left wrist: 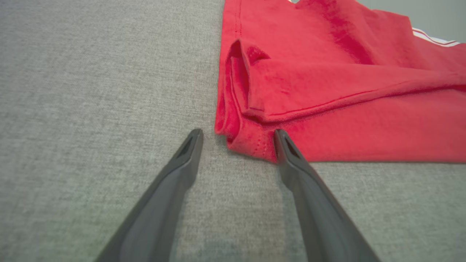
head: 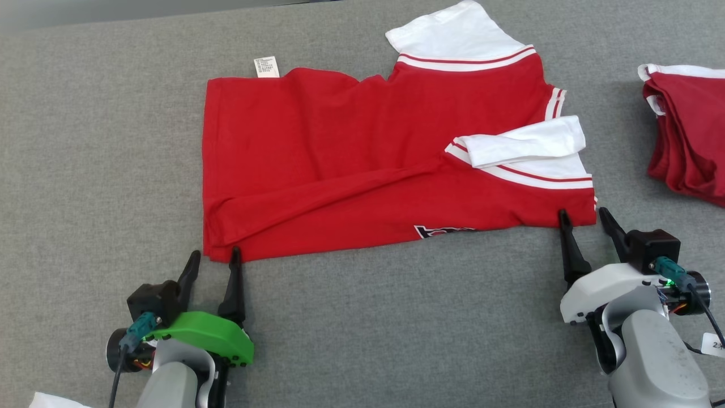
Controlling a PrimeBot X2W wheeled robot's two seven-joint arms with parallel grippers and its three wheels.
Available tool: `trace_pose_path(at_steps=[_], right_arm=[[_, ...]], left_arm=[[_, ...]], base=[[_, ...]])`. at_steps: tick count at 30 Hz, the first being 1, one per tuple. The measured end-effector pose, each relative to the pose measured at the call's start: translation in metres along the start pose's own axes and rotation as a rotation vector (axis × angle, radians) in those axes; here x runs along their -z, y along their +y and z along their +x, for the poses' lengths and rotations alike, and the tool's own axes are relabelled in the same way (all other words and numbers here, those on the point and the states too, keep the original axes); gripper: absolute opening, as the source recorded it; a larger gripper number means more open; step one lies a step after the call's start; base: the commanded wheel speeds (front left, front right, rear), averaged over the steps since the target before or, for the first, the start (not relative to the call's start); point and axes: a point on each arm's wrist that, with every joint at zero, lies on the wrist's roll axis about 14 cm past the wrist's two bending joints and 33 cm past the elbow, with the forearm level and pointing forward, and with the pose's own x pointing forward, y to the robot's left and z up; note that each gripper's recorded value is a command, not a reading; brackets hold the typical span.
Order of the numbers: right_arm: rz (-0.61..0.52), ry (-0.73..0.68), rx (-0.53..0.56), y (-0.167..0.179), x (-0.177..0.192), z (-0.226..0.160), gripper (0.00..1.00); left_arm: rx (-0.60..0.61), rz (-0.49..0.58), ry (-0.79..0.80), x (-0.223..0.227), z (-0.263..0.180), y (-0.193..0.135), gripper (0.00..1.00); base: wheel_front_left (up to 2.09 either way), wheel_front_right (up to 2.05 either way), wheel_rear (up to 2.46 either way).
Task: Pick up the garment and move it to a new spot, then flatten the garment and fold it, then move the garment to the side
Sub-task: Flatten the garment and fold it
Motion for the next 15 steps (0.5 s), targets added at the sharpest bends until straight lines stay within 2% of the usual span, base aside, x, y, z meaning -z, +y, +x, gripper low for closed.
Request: trace_pose_path(at_steps=[1, 2, 3, 4, 5, 6, 8, 15], right_arm=[[0.004, 0.004, -0.001, 0.001, 0.001, 0.0, 1.0], [0.011, 0.009, -0.001, 0.001, 0.003, 0.001, 0.95], [0.022, 0.013, -0.001, 0.002, 0.004, 0.002, 0.67], [0.035, 0.015, 0.0, 0.002, 0.004, 0.002, 0.29], [0.047, 0.018, 0.0, 0.003, 0.005, 0.003, 0.2], [0.051, 0.019, -0.002, 0.004, 0.006, 0.003, 0.0], [0.059, 0.019, -0.006, 0.006, 0.005, 0.005, 0.0], [0.12, -0.026, 0.009, 0.004, -0.008, 0.003, 0.0]], left_arm=[[0.0, 0.0, 0.001, 0.0, 0.0, 0.0, 1.0], [-0.001, 0.001, 0.006, 0.001, 0.001, 0.0, 1.0], [-0.002, 0.002, 0.009, 0.002, 0.001, 0.001, 1.0], [-0.002, 0.002, 0.012, 0.003, 0.002, 0.001, 1.0], [-0.003, 0.0, 0.015, 0.003, 0.002, 0.001, 0.97], [-0.003, -0.001, 0.017, 0.004, 0.003, 0.001, 0.45], [0.0, -0.005, 0.018, 0.004, 0.004, 0.0, 0.0], [0.018, -0.032, -0.006, -0.005, 0.003, -0.007, 0.0]], base=[[0.0, 0.0, 0.0], [0.0, 0.0, 0.0], [0.0, 0.0, 0.0], [0.0, 0.0, 0.0], [0.0, 0.0, 0.0], [0.0, 0.0, 0.0], [0.0, 0.0, 0.0], [0.0, 0.0, 0.0]])
